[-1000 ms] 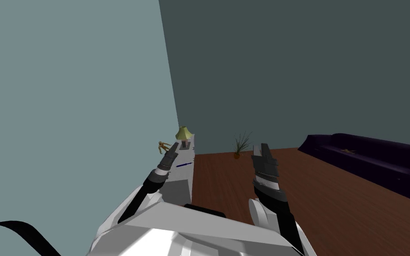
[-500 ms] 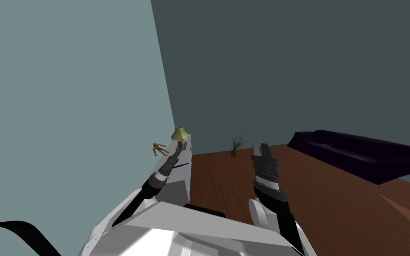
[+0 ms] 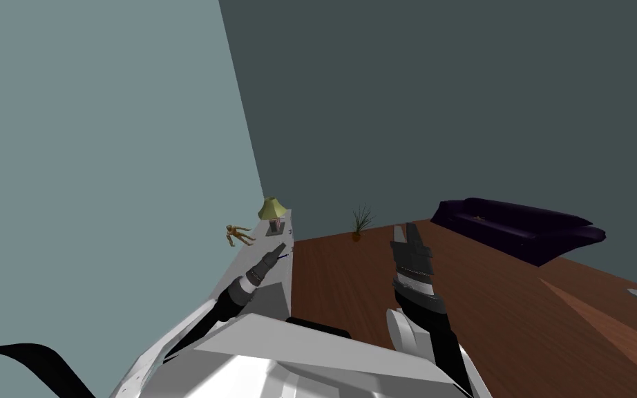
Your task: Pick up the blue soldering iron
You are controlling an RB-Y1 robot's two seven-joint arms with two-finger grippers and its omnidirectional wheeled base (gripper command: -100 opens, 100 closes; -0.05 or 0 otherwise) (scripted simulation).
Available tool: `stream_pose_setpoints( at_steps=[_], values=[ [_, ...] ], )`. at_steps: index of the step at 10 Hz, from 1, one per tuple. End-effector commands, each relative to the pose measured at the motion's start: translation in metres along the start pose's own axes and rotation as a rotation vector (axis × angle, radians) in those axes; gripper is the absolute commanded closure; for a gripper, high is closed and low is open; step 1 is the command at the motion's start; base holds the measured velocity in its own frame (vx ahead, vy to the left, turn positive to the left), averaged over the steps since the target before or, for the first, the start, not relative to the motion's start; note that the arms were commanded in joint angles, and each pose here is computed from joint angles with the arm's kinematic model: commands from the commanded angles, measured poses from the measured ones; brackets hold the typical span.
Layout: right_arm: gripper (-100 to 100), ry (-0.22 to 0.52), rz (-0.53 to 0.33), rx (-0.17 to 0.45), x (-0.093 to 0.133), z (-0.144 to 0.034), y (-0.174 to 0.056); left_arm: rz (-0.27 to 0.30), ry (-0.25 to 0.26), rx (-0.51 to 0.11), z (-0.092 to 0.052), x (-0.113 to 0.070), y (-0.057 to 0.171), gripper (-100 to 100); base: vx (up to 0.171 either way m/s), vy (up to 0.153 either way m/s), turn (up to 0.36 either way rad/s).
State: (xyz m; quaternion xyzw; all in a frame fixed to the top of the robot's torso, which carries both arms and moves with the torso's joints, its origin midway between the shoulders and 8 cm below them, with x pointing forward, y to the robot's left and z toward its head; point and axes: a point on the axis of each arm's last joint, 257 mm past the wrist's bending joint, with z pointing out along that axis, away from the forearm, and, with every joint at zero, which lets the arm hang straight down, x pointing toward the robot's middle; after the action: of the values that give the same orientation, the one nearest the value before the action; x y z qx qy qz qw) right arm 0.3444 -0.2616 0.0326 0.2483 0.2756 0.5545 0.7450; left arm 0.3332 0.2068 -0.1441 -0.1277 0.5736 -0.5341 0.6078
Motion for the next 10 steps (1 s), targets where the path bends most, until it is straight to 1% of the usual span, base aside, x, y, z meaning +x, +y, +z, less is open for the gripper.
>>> stream_pose_setpoints(
  at_steps=[1, 2, 3, 4, 5, 6, 7, 8, 9, 10],
  values=[
    [0, 0.000, 0.000, 0.000, 0.000, 0.000, 0.000, -0.002, 0.072, -0.039, -0.013, 0.019, 0.016, -100, -0.002, -0.025, -0.170],
    [0, 0.000, 0.000, 0.000, 0.000, 0.000, 0.000, 0.009, 0.092, -0.041, -0.015, 0.020, 0.017, -100, -0.004, -0.017, -0.103],
    [0, 0.000, 0.000, 0.000, 0.000, 0.000, 0.000, 0.003, 0.148, -0.076, -0.029, 0.036, 0.030, -100, -0.005, -0.022, -0.224],
    [0, 0.000, 0.000, 0.000, 0.000, 0.000, 0.000, 0.014, 0.169, -0.078, -0.031, 0.036, 0.032, -100, -0.004, -0.013, -0.089],
    [0, 0.000, 0.000, 0.000, 0.000, 0.000, 0.000, 0.007, 0.224, -0.113, -0.047, 0.052, 0.045, -100, -0.004, -0.020, -0.185],
    [0, 0.000, 0.000, 0.000, 0.000, 0.000, 0.000, 0.021, 0.247, -0.116, -0.050, 0.051, 0.047, -100, -0.004, -0.015, -0.111],
    [0, 0.000, 0.000, 0.000, 0.000, 0.000, 0.000, 0.015, 0.302, -0.153, -0.067, 0.066, 0.060, -100, -0.004, -0.023, -0.205],
    [0, 0.000, 0.000, 0.000, 0.000, 0.000, 0.000, 0.030, 0.327, -0.156, -0.071, 0.065, 0.062, -100, -0.005, -0.015, -0.093],
    [0, 0.000, 0.000, 0.000, 0.000, 0.000, 0.000, 0.027, 0.384, -0.194, -0.090, 0.078, 0.075, -100, -0.002, -0.022, -0.265],
    [0, 0.000, 0.000, 0.000, 0.000, 0.000, 0.000, 0.039, 0.403, -0.197, -0.094, 0.076, 0.076, -100, -0.003, -0.012, -0.098]
  ],
)
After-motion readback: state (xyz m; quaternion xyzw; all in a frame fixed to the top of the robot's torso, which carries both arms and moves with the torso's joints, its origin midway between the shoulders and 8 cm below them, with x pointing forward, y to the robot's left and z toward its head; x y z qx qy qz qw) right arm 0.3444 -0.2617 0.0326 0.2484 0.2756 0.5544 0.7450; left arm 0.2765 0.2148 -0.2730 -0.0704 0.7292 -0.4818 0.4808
